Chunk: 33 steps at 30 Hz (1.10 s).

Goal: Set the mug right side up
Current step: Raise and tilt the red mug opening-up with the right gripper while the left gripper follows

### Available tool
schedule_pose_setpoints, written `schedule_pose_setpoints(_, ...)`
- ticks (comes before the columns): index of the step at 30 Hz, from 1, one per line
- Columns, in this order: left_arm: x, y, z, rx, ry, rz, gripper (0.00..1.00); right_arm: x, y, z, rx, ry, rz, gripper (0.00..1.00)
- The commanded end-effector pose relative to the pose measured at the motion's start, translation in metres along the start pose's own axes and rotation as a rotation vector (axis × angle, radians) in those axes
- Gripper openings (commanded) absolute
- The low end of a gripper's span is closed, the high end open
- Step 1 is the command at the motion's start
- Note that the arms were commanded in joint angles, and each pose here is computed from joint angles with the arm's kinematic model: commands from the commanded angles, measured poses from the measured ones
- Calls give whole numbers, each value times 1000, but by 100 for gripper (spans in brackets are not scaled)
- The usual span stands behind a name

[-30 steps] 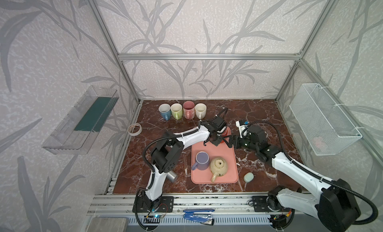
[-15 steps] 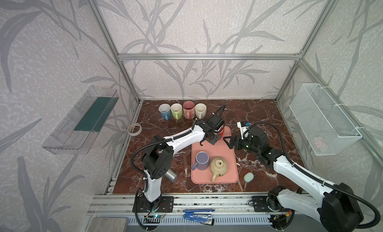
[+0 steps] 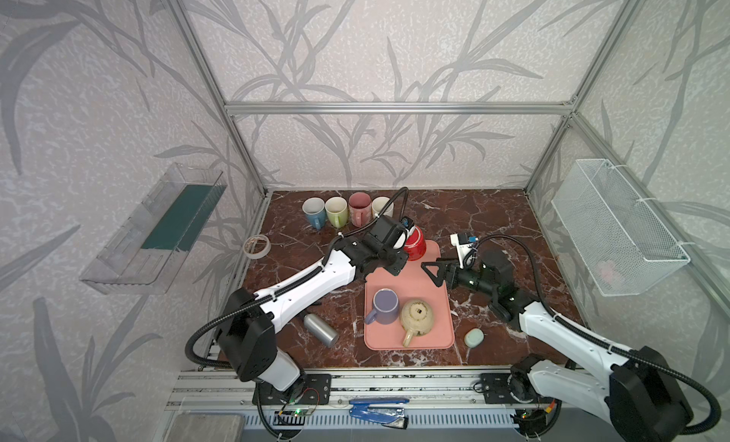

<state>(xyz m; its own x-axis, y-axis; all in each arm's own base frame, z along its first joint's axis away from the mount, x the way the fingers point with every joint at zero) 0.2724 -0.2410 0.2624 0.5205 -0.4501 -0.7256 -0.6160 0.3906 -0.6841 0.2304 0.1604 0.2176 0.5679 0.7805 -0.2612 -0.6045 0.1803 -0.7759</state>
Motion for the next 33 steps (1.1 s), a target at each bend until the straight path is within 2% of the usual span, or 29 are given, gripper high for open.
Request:
schedule_pose_setpoints(1, -31, -25, 5, -85, 124, -204, 0, 1, -7, 10, -20, -118, -51, 87)
schedule_pose_setpoints(7, -52, -26, 23, -215, 265, -339, 0, 1, -7, 16, -23, -229, -83, 87)
schedule_pose_setpoints(19, -64, -33, 27, -343, 499, -540, 0, 13, -12, 19, 68, -489, -107, 84)
schedule_pose_setpoints(25, -66, -35, 25, -366, 588, -613, 0, 22, -14, 7, 146, -536, -118, 79)
schedule_pose_setpoints(33, -65, -32, 21, -408, 725, -683, 0, 24, -26, 14, 118, -577, -112, 73)
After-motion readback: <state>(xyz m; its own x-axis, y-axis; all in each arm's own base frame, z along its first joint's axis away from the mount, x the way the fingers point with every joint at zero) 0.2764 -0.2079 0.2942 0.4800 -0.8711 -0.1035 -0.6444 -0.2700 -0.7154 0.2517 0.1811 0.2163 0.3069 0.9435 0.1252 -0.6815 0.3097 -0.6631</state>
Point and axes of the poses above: each gripper's point midway between its finger pads, its own x axis out along the fingers, its own z axis along the line the jaws close on, y = z × x, the point moved 9 cm from there along -x, back along the fingers, and after that the axes turned 2 degrees about -x, right-handed, at the moved point
